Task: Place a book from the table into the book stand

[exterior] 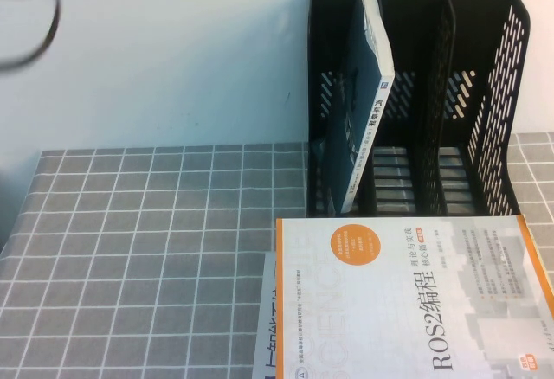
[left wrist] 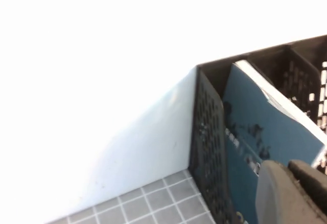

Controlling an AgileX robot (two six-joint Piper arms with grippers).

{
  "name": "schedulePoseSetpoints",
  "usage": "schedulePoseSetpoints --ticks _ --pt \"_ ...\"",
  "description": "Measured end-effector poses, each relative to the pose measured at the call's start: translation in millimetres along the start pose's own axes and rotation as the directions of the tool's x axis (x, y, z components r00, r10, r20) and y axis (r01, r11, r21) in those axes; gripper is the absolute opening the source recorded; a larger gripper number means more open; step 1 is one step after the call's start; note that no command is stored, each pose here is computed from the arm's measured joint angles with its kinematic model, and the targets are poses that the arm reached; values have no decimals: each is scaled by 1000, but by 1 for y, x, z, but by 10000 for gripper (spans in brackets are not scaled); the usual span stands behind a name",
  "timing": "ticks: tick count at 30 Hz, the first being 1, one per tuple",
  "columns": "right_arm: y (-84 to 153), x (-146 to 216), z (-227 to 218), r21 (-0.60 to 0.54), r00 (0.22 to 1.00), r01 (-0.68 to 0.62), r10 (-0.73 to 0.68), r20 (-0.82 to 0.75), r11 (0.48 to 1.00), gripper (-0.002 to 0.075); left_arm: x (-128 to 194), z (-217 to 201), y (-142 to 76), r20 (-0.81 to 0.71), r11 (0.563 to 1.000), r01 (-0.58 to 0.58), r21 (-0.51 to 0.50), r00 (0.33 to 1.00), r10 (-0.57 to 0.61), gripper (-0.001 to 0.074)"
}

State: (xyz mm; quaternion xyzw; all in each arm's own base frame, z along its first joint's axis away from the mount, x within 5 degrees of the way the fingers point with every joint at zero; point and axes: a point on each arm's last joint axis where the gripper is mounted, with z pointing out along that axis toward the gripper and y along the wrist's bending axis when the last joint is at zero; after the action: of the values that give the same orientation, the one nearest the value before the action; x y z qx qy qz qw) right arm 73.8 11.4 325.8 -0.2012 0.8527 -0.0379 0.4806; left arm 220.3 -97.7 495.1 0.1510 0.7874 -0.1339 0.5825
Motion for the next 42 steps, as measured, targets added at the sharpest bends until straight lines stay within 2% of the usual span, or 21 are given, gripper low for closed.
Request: schedulePoseSetpoints --ticks 5,11,28,35,38,42 --pt "13 34 21 1 995 -57 57 80 998 -3 50 -11 2 76 1000 7 6 997 -7 1" --pt "25 64 43 -41 995 -97 98 9 994 -3 90 -6 4 147 1000 3 7 989 -4 0" --pt "29 71 43 -76 991 -126 122 -53 989 -3 114 0 2 -11 1000 1 9 1000 -1 -1" --pt "29 71 43 -79 991 -129 125 -54 989 -3 121 -17 -2 -1 999 14 38 1000 -14 -1" --pt "29 71 43 -79 991 -129 125 -54 988 -3 126 -36 4 75 1000 10 10 997 -11 -1" --pt "29 71 43 -79 991 -129 125 -54 988 -3 153 -68 20 136 995 11 -101 991 3 -1"
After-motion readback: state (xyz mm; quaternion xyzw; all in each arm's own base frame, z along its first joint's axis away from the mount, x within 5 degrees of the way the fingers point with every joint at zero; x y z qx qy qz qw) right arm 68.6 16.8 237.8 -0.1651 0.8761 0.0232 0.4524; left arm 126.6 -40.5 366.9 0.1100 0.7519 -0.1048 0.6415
